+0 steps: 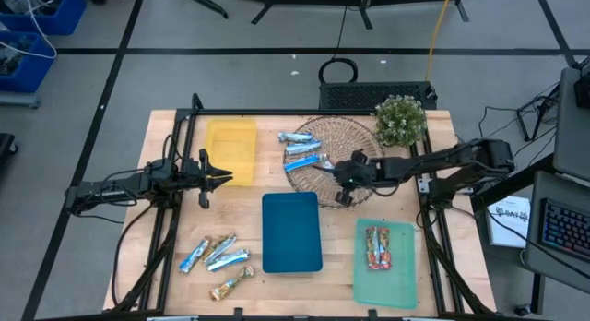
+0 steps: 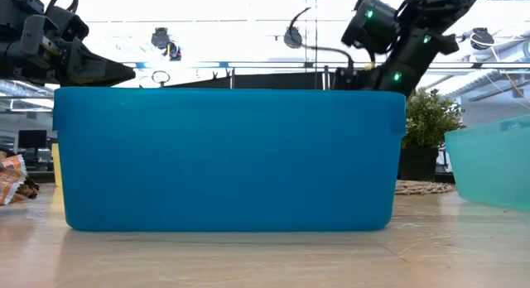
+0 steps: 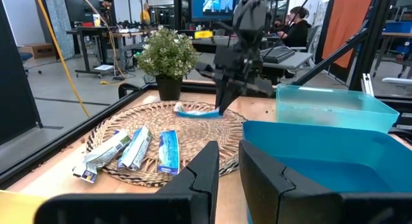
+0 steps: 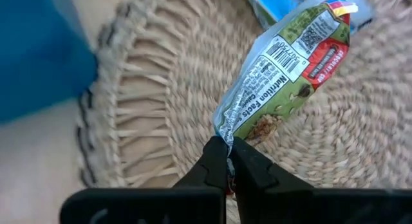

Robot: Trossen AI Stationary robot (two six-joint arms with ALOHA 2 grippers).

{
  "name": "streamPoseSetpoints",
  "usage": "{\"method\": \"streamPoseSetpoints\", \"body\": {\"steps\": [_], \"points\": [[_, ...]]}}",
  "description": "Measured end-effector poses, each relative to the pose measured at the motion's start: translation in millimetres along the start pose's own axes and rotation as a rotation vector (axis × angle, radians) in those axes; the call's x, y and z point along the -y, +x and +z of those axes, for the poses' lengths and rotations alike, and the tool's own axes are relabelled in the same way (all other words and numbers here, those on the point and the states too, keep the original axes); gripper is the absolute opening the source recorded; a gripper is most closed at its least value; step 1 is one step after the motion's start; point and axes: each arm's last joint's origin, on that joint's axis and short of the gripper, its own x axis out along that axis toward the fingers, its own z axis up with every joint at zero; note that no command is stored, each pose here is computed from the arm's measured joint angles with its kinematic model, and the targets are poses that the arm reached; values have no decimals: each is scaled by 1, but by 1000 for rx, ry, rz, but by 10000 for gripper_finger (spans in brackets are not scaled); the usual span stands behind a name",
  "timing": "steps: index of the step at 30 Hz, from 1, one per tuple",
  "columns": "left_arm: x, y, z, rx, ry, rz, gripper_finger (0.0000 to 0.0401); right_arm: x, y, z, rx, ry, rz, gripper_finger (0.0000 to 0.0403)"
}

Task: Pick and place Granola Bars by type
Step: Put the red granola bar into the green bin

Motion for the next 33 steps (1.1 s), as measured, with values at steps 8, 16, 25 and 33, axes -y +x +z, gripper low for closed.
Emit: {"method": "streamPoseSetpoints", "body": {"steps": [8,16,25,33], "points": [[0,0,0,0,0,1,67,-4,-37,9,140,2,61,0],[0,0,0,0,0,0,67,-6,-67,11,239,-7,112,0],[0,0,0,0,0,0,67,-5,-85,1,293,-15,149,1],[0,0,0,0,0,1,67,4,-89,-32,380,19,192,2]]}}
